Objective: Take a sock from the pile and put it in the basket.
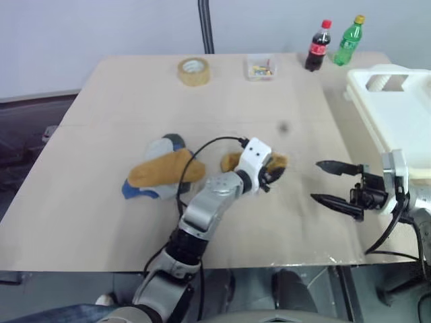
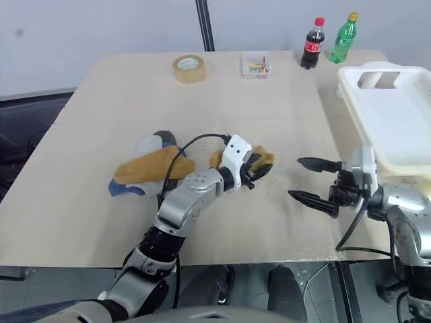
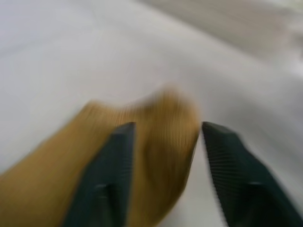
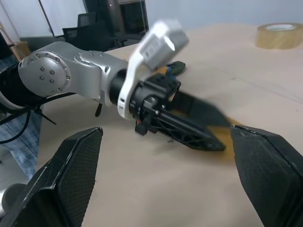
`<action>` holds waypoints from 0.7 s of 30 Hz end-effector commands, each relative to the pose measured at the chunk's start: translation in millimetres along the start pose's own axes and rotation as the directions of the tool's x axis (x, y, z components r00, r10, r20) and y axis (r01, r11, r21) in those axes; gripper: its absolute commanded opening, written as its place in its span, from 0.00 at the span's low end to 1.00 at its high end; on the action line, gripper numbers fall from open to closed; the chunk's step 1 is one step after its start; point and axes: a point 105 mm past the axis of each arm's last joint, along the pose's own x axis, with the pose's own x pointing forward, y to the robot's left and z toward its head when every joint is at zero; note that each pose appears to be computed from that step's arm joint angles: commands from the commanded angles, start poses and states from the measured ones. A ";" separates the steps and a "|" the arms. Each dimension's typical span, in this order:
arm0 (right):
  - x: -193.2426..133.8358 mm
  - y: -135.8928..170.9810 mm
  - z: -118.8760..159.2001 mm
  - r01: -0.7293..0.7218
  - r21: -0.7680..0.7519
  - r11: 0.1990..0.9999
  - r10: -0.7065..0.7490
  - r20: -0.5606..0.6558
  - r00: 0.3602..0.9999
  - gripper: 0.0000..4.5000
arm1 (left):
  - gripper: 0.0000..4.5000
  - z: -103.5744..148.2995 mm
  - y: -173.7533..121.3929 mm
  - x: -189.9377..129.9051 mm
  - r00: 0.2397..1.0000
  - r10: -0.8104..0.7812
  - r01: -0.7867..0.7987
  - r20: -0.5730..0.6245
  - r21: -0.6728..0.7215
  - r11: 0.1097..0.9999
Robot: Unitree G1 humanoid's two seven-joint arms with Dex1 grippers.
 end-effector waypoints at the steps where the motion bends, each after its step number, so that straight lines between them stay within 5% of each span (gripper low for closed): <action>1: 1.7 1.6 14.2 0.000 -0.054 0.999 0.001 0.031 1.000 1.00 | 0.65 25.9 0.3 -11.0 0.991 -0.005 0.005 0.130 0.004 1.000; 5: 3.4 -0.2 16.1 0.000 -0.056 0.998 0.002 0.033 0.999 1.00 | 0.65 32.0 21.9 -40.2 0.989 0.019 -0.027 0.146 0.052 0.998; 8: 4.0 -1.6 15.6 -0.002 -0.055 0.998 0.003 0.031 1.000 1.00 | 0.65 23.4 29.5 -70.4 0.998 -0.021 0.006 0.061 0.238 0.971; 14: 4.9 -1.4 13.2 -0.007 -0.049 0.999 0.009 0.026 1.000 1.00 | 0.65 5.4 81.2 -122.8 0.972 0.225 -0.189 -0.073 0.332 0.924; 21: 5.7 -2.2 12.6 -0.022 -0.042 0.999 0.023 0.017 1.000 1.00 | 0.65 -34.8 103.7 -162.5 0.870 0.457 -0.356 -0.187 0.404 0.843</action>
